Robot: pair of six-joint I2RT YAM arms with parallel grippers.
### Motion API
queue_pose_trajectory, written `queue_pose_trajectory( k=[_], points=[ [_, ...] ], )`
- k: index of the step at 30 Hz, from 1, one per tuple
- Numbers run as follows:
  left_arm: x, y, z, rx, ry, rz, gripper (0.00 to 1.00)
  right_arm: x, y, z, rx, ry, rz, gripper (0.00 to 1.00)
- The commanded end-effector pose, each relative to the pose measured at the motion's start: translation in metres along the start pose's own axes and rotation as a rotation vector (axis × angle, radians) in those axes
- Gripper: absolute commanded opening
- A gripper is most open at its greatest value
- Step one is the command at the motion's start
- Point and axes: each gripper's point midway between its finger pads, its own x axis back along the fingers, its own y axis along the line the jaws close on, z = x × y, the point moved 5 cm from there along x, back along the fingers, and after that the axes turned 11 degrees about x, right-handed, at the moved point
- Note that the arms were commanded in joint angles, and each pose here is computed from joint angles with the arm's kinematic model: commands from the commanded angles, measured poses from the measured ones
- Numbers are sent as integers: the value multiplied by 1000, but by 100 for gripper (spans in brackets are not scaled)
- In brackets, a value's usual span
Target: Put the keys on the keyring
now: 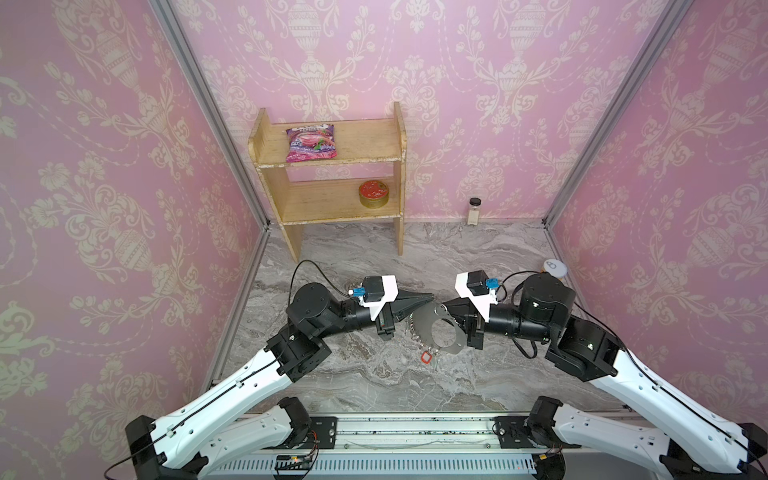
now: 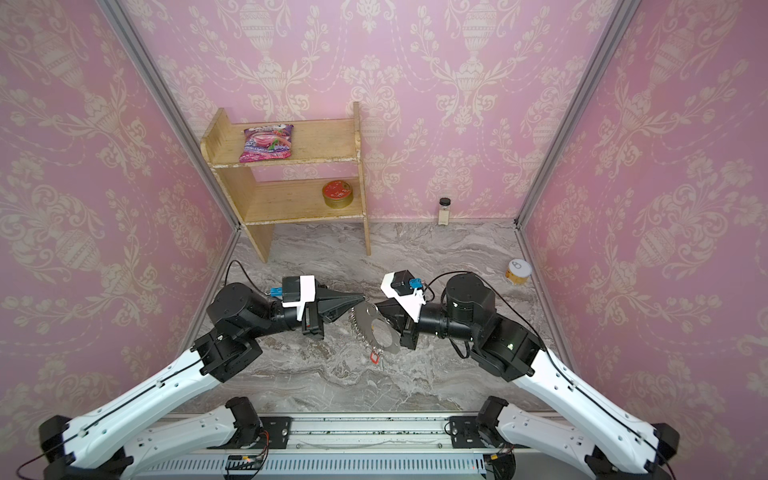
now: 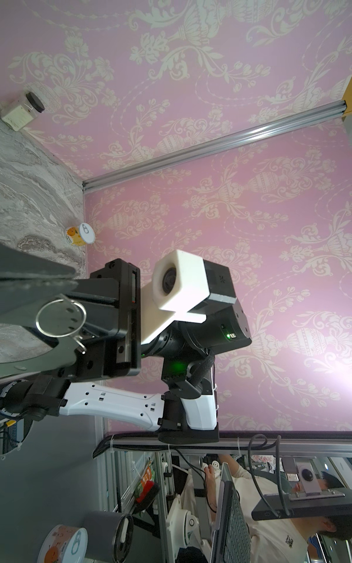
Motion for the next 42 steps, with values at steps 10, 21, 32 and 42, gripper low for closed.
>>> queue_pose_trajectory(
  k=[10,21,32,42],
  points=[
    [11,11,-3,-37,-32,-104,0,11,7,8,-11,76,4,0],
    [19,14,1,-34,-17,-146,0,25,5,0,24,159,30,0],
    [18,17,10,-22,8,-149,0,28,5,-8,59,172,21,0],
    [16,19,16,-14,25,-147,0,28,6,-16,71,146,8,0]
  ],
)
